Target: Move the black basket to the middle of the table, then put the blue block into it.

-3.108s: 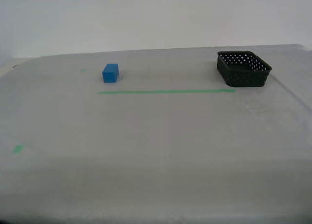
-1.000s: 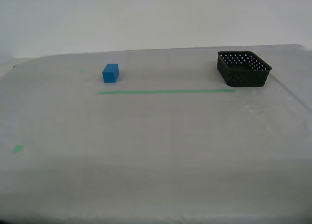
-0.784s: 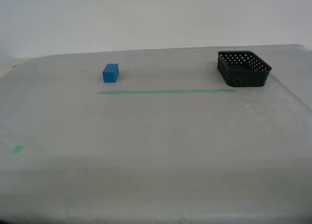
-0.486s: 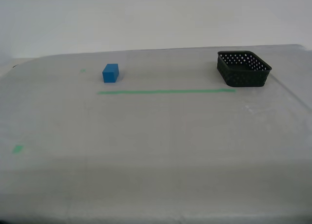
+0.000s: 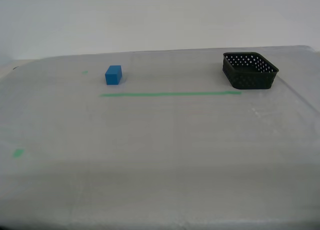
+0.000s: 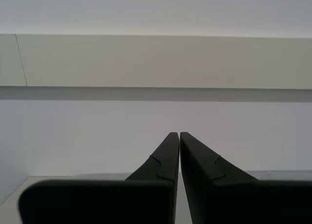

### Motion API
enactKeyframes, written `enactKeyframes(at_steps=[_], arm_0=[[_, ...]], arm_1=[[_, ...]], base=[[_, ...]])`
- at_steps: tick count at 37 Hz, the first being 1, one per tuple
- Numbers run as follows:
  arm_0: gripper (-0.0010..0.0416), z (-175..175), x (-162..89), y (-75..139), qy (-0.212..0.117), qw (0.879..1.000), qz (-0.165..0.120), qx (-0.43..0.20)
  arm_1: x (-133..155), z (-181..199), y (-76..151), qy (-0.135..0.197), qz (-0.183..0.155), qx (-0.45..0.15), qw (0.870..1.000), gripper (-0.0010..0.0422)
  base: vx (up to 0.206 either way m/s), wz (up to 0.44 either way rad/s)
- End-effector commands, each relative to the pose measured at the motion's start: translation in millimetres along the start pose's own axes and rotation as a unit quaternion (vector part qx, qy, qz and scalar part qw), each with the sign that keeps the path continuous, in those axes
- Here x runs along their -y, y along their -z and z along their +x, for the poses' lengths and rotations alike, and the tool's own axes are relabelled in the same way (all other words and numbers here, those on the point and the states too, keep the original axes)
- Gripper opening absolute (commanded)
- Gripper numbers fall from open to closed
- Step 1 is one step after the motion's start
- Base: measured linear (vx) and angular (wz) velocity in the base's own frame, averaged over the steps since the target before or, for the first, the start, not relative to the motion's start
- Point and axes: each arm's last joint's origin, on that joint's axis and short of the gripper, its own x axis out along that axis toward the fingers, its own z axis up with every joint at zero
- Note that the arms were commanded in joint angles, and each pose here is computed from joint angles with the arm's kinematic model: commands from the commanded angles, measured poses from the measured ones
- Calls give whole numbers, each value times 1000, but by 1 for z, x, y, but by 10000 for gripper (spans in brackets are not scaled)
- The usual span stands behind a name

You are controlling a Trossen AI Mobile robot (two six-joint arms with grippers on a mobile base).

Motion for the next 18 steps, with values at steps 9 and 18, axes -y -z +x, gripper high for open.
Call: enactKeyframes(at_steps=[9, 18], arm_0=[[-1, 18, -1, -17, -2, 996, -1, -87], [-1, 41, -3, -28, -33, 989, 1, -142]], arm_1=[[0, 0, -1, 0, 2, 2, 1000, 0], [0, 0, -1, 0, 2, 2, 1000, 0]], base=[[0, 0], [0, 0]])
